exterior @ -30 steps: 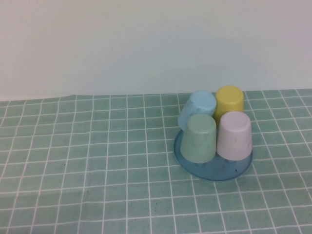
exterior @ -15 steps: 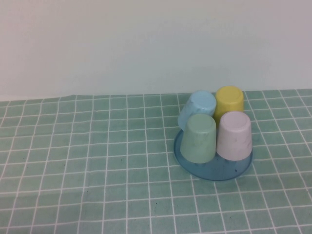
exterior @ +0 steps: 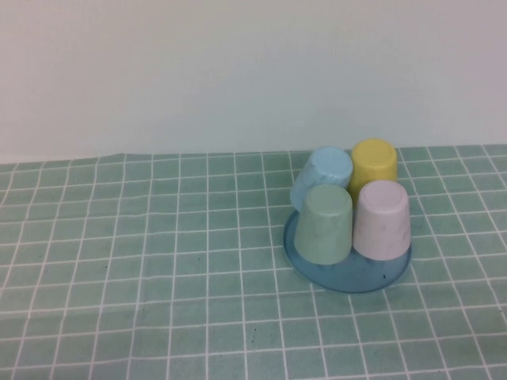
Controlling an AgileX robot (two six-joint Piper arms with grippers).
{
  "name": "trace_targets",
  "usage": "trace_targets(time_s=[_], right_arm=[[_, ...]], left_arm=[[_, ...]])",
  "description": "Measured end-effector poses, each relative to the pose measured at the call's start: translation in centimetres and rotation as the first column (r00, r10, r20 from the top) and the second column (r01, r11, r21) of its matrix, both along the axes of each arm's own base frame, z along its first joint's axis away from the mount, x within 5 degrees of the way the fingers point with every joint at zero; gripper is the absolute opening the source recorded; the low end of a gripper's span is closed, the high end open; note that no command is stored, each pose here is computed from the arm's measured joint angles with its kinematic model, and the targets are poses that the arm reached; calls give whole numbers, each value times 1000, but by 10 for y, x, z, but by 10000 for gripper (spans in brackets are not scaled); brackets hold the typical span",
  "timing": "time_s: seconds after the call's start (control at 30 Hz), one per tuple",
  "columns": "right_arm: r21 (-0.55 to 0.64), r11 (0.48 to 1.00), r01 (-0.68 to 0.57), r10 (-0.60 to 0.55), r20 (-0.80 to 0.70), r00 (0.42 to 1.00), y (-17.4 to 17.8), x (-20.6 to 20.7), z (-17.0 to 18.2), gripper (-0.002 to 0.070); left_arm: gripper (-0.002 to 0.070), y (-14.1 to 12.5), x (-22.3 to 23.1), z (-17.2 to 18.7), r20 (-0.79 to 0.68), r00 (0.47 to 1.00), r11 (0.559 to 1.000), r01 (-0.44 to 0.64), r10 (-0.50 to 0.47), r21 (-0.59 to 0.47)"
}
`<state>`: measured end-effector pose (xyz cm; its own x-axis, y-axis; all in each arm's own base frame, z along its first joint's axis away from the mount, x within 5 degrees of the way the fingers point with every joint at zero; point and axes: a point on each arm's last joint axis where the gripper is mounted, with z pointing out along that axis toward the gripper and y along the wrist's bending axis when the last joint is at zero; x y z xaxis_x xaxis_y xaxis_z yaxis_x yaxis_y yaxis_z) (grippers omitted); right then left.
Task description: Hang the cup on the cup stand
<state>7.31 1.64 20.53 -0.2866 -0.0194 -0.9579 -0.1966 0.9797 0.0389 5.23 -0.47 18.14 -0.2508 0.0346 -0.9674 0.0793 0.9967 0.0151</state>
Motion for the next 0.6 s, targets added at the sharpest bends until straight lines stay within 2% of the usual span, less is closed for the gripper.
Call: trace_targets(time_s=[0.17,0.37,0.6], right_arm=[[57,996,62,-64,32,997,-6,-8,-23,0],[57,995,85,-91,98,991,-9,-17,-22,0],[-8,989,147,-147,-41,988,-14,-21,-36,0]], left_arm=[[-1,0,0,0,2,1000,1000,0,0,0],[-1,0,0,0,2,1000,1000,-1,1,-2],[-1,0,0,0,2,1000,1000,-1,1,-4]])
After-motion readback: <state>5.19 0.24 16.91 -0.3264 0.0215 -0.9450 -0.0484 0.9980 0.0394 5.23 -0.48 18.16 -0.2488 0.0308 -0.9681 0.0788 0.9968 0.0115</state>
